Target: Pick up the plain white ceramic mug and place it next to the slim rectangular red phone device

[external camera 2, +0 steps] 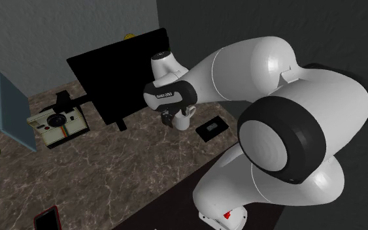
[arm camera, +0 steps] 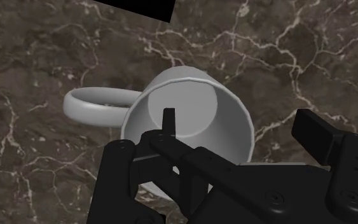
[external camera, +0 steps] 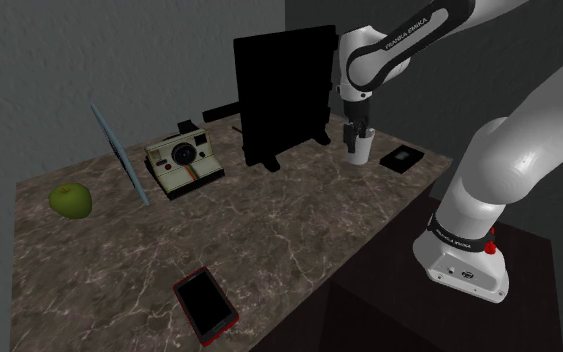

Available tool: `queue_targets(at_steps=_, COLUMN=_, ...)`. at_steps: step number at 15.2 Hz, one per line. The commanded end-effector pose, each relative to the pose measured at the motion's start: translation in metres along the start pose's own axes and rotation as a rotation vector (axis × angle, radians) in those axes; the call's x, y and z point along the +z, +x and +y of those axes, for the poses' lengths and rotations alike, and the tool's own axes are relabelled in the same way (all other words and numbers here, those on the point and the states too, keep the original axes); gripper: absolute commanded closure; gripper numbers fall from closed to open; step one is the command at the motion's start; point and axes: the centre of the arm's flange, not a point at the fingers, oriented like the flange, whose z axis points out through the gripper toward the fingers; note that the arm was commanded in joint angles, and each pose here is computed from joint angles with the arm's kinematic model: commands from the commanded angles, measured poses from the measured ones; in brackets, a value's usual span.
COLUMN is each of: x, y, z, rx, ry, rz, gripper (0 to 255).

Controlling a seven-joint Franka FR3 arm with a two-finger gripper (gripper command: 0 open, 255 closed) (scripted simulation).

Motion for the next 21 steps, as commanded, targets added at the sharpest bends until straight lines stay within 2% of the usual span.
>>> queue_targets(at_steps=1, x=0.000, y=0.000, z=0.000, rx=0.000, ry=0.000, rz=0.000, gripper=0)
queue_targets(at_steps=4, x=0.000, y=0.000, z=0.000, rx=0.000, ry=0.000, rz=0.000, gripper=0)
queue_targets(at_steps=5, x=0.000, y=0.000, z=0.000, rx=0.000, ry=0.000, rz=0.000, gripper=255)
queue_targets(at_steps=14, x=0.000, y=0.000, z=0.000, rx=0.000, ry=0.000, rz=0.000, gripper=255)
queue_targets(at_steps=21, x=-0.036, y=-0.006, z=0.001, rx=0.000, ry=0.000, rz=0.000, gripper=255)
